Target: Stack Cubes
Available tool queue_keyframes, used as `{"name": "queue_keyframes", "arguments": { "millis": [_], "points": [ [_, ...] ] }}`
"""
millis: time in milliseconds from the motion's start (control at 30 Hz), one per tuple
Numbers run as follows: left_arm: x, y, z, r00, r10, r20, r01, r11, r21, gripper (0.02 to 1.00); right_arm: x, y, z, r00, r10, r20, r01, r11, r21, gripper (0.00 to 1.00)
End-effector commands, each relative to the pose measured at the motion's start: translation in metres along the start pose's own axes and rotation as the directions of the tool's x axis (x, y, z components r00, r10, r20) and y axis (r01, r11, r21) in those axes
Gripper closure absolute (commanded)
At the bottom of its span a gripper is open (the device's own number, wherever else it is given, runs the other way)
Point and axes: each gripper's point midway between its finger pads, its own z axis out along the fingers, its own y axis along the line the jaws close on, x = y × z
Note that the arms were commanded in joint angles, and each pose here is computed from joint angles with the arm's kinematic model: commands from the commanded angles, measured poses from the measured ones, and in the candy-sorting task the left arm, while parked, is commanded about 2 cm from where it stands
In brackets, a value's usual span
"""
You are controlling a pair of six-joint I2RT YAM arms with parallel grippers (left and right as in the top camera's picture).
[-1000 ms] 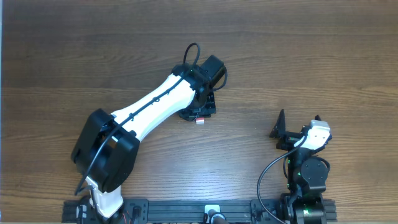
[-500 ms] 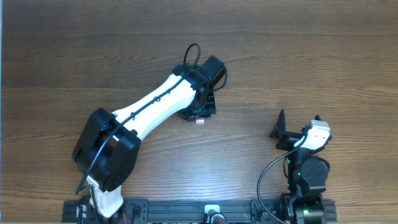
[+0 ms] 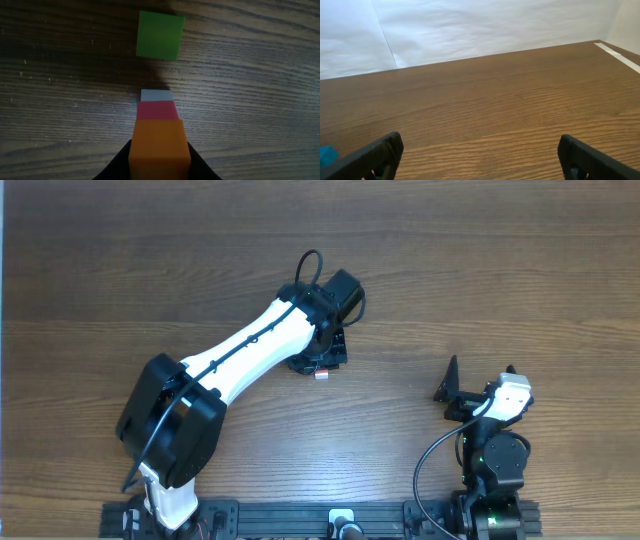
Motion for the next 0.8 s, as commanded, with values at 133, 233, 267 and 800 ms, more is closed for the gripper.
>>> {"name": "queue_keyframes", "arguments": {
  "millis": [133, 233, 267, 800],
  "points": [
    [-0.0040, -0.0041, 0.0012, 1.000, 0.008, -0.004, -0.008, 1.000, 0.009, 0.783, 0.0007, -0.0039, 0.0000, 1.000, -0.004, 0.004, 0.004, 1.000, 0.019, 0.007],
    [-0.0040, -0.0041, 0.0012, 1.000, 0.008, -0.004, -0.008, 1.000, 0.009, 0.763, 0.0007, -0.0039, 0.0000, 1.000, -0.004, 0.004, 0.004, 1.000, 0.019, 0.007],
    [-0.0040, -0.0041, 0.0012, 1.000, 0.008, -0.004, -0.008, 1.000, 0.009, 0.757, 0.0007, -0.0039, 0.0000, 1.000, -0.004, 0.004, 0.004, 1.000, 0.019, 0.009],
    [-0.0040, -0.0041, 0.0012, 1.000, 0.009, -0.004, -0.009, 1.000, 0.009, 0.706, 0.0007, -0.0039, 0.0000, 1.000, -0.004, 0.004, 0.004, 1.000, 0.019, 0.009]
  ]
}}
